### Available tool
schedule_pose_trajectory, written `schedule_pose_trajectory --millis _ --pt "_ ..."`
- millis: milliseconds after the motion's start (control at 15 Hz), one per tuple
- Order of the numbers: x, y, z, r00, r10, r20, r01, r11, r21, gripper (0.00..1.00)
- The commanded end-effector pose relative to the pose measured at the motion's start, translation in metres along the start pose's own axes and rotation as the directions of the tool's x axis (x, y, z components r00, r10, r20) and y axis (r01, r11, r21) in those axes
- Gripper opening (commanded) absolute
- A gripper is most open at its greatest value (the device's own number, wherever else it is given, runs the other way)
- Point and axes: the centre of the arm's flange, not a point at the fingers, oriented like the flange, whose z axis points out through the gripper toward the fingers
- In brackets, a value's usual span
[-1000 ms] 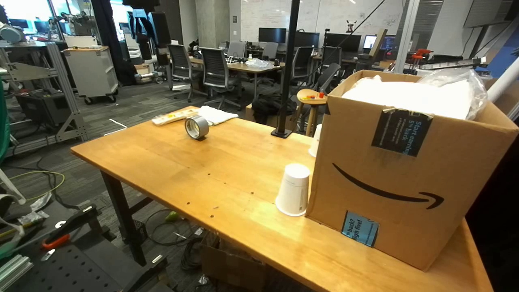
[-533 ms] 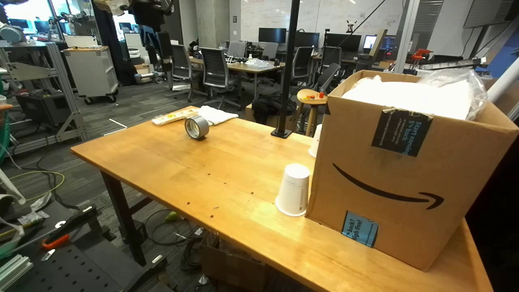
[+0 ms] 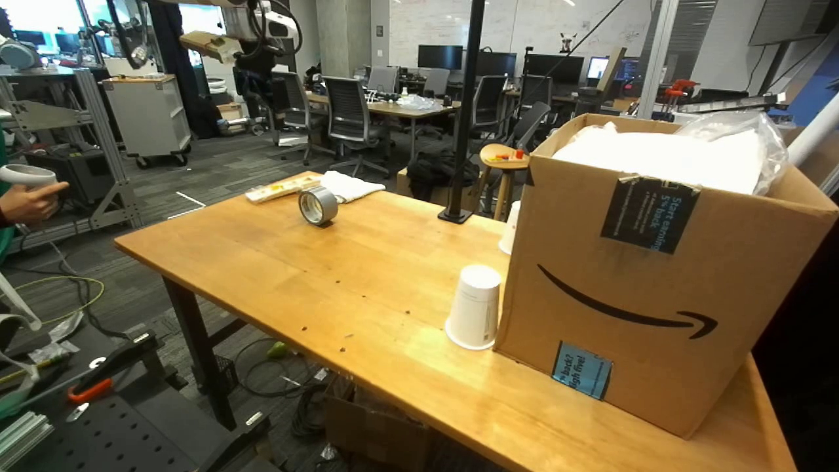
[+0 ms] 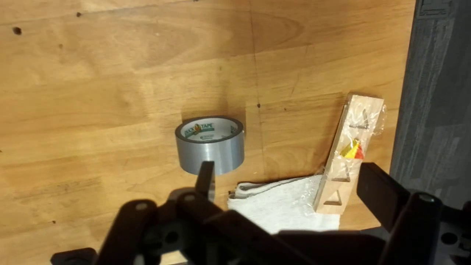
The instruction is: Roll the grey masking tape to the right
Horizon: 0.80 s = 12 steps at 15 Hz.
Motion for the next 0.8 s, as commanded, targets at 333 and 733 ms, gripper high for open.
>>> schedule_pose_trajectory --millis 333,733 --pt "0.073 -0.061 0.061 0.984 -0.177 0.001 0.176 0.982 0.061 1.00" --pt "0.074 -0.065 0.111 0.976 -0.211 0.059 0.206 0.975 0.078 1.00"
